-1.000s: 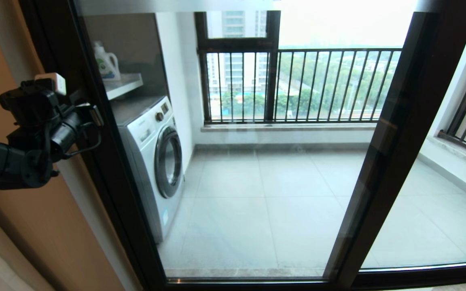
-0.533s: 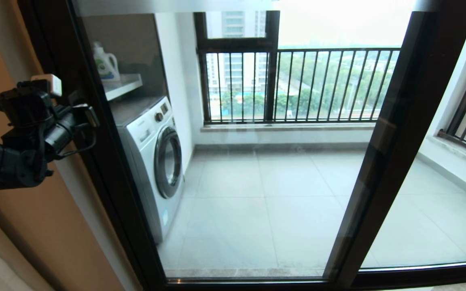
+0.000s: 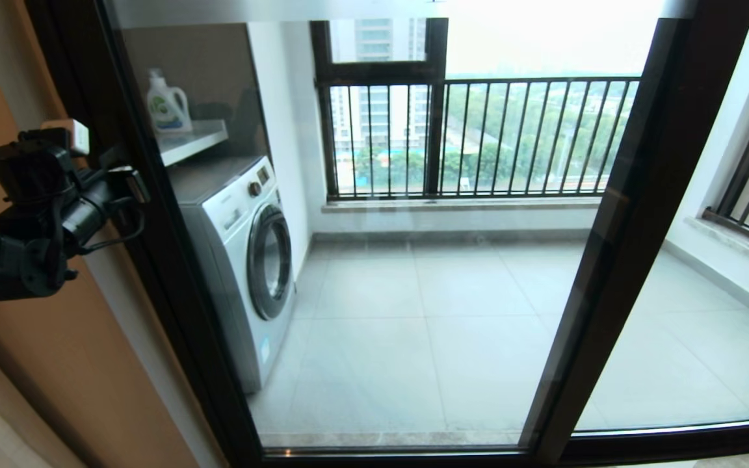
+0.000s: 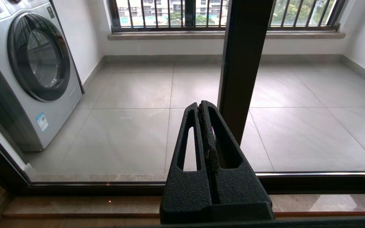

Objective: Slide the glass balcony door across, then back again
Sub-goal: Close the slid door

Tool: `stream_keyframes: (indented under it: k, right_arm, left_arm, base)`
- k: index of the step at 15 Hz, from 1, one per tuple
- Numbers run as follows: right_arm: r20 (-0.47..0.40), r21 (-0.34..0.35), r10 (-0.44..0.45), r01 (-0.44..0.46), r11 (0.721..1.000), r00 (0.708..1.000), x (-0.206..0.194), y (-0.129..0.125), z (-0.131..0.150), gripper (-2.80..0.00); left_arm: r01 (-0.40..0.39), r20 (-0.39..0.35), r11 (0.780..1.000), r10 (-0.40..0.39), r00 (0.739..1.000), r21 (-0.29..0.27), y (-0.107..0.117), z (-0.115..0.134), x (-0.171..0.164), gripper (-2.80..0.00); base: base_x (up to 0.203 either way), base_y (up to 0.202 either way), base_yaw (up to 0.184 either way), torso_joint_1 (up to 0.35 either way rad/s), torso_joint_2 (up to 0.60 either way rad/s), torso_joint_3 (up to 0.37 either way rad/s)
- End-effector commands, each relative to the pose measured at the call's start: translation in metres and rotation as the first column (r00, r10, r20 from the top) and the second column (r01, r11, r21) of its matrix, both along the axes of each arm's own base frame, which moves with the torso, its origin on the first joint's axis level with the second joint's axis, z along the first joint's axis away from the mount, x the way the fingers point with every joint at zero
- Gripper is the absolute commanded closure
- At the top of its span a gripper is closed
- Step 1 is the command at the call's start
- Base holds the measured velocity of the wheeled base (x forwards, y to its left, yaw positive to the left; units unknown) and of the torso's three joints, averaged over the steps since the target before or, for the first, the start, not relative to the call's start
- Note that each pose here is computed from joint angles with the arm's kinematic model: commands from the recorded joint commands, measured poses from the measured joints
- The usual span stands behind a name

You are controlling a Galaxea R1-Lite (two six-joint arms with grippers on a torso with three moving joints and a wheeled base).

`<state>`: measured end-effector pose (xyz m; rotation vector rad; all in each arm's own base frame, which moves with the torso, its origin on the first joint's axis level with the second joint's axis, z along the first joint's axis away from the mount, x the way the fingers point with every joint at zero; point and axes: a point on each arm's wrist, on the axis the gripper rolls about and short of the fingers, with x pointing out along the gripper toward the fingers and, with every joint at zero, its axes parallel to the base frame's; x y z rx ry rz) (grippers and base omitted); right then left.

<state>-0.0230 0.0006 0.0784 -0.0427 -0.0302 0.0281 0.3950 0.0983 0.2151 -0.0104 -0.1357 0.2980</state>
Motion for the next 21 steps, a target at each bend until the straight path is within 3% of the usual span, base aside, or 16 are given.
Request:
stream_keyframes:
  k: [1,5,7,10,14,15,18,21]
  right_arm:
    - [-0.011,-0.001,0.000,0.000,1.000,1.000,0.001,0.000,-0.003,0.00]
    - [-0.011,-0.001,0.002,-0.002,1.000,1.000,0.001,0.000,-0.003,0.00]
    - [-0.012,-0.001,0.000,0.000,1.000,1.000,0.001,0.000,-0.003,0.00]
    - [-0.011,-0.001,0.000,0.000,1.000,1.000,0.001,0.000,-0.003,0.00]
    - [-0.011,-0.001,0.002,-0.002,1.000,1.000,0.001,0.000,-0.003,0.00]
    - [-0.011,-0.001,0.001,-0.001,1.000,1.000,0.001,0.000,-0.003,0.00]
    - [-0.011,-0.001,0.000,0.000,1.000,1.000,0.001,0.000,-0.003,0.00]
    - [-0.011,-0.001,0.002,-0.002,1.000,1.000,0.001,0.000,-0.003,0.00]
  left_arm:
    - [-0.020,0.007,1.000,0.020,1.000,0.000,0.006,-0.001,0.000,0.00]
    - [-0.009,0.026,1.000,0.008,1.000,0.005,0.001,0.006,-0.004,0.00]
    - [0.030,0.042,1.000,-0.030,0.999,0.006,-0.016,0.016,-0.010,0.00]
    - [0.079,0.001,0.997,-0.079,0.997,-0.008,-0.034,0.008,-0.021,0.00]
    - [0.254,0.038,0.967,-0.253,0.967,-0.021,-0.068,0.032,-0.064,0.00]
    - [0.267,0.048,0.964,-0.266,0.963,-0.018,-0.071,0.036,-0.069,0.00]
    - [0.247,0.019,0.969,-0.246,0.969,-0.027,-0.058,0.029,-0.083,0.00]
    - [0.229,-0.028,0.973,-0.230,0.973,-0.035,-0.022,0.016,-0.101,0.00]
  base:
    - [0.000,0.000,0.000,0.000,0.00,0.000]
    - [0.000,0.000,0.000,0.000,0.00,0.000]
    - [0.000,0.000,0.000,0.000,0.00,0.000]
    - [0.000,0.000,0.000,0.000,0.00,0.000]
    - [0.000,0.000,0.000,0.000,0.00,0.000]
    - [0.000,0.000,0.000,0.000,0.00,0.000]
    - [0.000,0.000,0.000,0.000,0.00,0.000]
    - [0.000,0.000,0.000,0.000,0.00,0.000]
